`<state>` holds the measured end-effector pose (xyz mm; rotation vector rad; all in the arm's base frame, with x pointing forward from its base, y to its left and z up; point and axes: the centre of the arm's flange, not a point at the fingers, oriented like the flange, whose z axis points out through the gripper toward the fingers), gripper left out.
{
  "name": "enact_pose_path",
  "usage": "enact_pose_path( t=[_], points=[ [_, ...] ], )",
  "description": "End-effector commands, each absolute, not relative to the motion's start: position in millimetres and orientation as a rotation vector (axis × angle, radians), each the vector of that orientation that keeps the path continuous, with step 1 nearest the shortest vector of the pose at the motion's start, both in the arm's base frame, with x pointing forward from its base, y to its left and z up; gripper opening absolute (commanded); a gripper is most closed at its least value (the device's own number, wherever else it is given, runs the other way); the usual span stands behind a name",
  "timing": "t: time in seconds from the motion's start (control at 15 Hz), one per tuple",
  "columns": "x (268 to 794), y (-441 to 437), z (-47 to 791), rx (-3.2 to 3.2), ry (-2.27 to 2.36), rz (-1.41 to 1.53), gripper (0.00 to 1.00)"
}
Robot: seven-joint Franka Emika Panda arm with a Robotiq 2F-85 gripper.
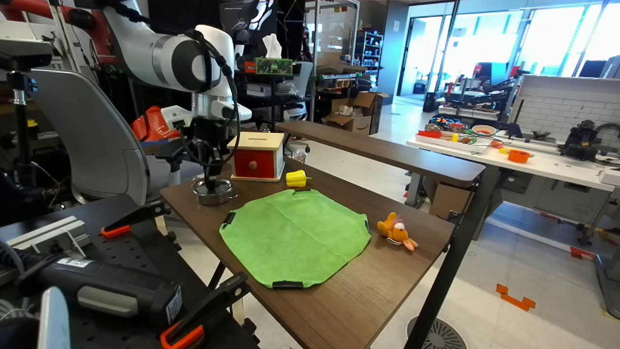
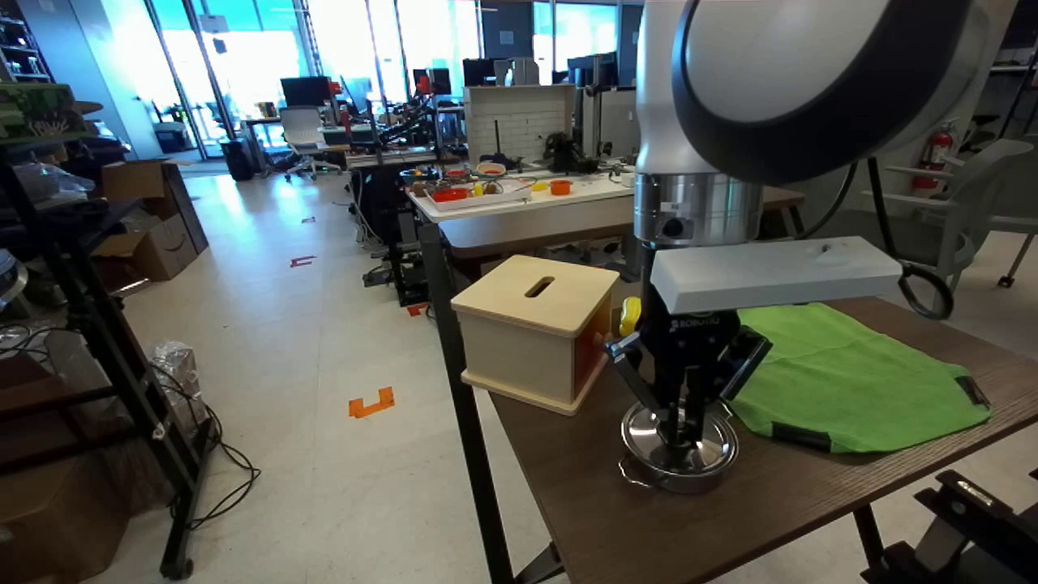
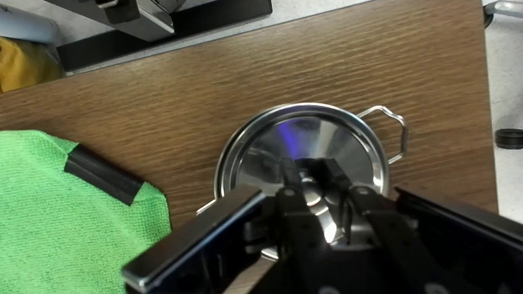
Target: Remove the lid from the pot
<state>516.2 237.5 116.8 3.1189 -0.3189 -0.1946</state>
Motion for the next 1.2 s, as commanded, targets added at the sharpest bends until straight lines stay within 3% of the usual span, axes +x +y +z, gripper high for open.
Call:
enact_pose_path(
  t=[0.0, 0.6, 1.13],
  points=[
    [523, 235, 116, 3.100, -0.305, -0.210, 0.05],
    [523, 219, 171, 3.097, -0.359, -0.201, 0.05],
    [539, 116, 238, 3.124, -0.577, -0.086, 0.05]
  ],
)
